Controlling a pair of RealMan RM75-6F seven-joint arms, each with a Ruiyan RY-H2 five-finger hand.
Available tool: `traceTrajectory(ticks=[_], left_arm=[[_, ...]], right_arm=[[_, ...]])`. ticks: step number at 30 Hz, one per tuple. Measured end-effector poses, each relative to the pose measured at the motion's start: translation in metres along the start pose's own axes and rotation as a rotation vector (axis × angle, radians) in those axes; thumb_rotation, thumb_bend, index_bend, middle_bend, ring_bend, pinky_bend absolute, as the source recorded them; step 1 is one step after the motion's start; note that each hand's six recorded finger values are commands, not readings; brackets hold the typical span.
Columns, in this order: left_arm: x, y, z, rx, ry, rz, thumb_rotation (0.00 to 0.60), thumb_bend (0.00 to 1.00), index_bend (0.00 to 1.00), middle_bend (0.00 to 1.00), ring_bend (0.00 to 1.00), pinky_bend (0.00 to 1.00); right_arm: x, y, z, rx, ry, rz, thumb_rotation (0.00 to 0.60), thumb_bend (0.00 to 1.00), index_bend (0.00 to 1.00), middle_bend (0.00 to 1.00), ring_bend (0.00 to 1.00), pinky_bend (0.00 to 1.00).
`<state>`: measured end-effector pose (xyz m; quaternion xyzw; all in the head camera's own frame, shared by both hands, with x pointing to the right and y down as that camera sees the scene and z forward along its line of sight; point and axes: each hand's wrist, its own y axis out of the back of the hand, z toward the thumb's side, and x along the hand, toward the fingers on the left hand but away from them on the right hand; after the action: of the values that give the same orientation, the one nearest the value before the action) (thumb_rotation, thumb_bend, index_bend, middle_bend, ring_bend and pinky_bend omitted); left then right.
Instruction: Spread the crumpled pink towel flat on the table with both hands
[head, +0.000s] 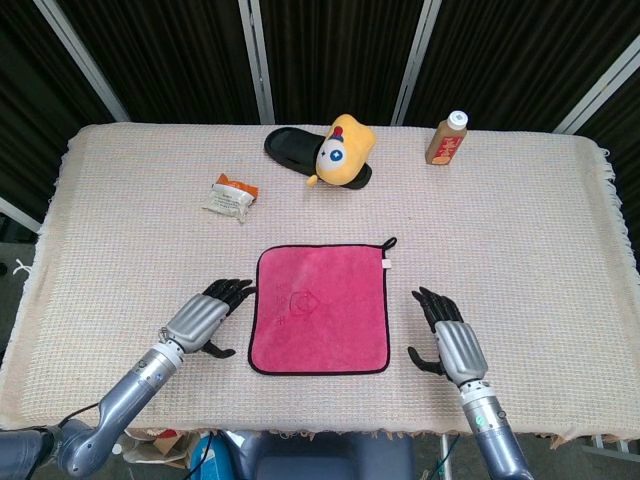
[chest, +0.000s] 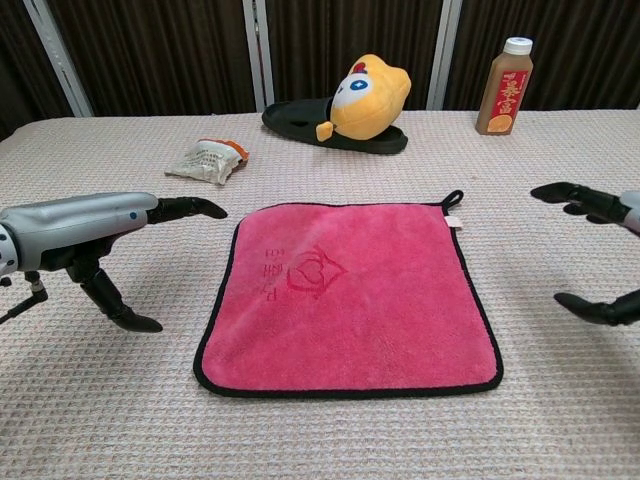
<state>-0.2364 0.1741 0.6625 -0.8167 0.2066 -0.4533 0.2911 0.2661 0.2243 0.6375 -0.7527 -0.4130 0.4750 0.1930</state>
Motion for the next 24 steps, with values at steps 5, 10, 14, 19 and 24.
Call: traceTrajectory(ticks=[5,10,14,19,24], left_arm=[[0.011,0.005,-0.006,0.095,0.03,0.011,0.6,0.51,0.0,0.0,0.0,0.0],[0.029,0.007,-0.008,0.162,0.065,-0.002,0.6,0.56,0.0,0.0,0.0,0.0],[0.047,0.007,-0.008,0.199,0.1,-0.018,0.6,0.59,0.01,0.0,0.0,0.0],[0.068,0.002,-0.001,0.231,0.134,-0.053,0.6,0.6,0.04,0.0,0.0,0.0],[0.079,-0.006,0.003,0.284,0.15,-0.084,0.6,0.6,0.04,0.0,0.0,0.0]], right_arm=[[0.004,0.016,-0.012,-0.018,0.013,-0.039,0.6,0.35,0.0,0.0,0.0,0.0],[0.006,0.026,-0.019,0.007,0.04,-0.068,0.6,0.35,0.0,0.0,0.0,0.0],[0.005,0.037,-0.017,-0.01,0.054,-0.095,0.6,0.35,0.0,0.0,0.0,0.0],[0.001,0.042,-0.02,-0.043,0.05,-0.107,0.6,0.35,0.0,0.0,0.0,0.0],[-0.004,0.04,-0.024,-0.062,0.043,-0.098,0.6,0.35,0.0,0.0,0.0,0.0]])
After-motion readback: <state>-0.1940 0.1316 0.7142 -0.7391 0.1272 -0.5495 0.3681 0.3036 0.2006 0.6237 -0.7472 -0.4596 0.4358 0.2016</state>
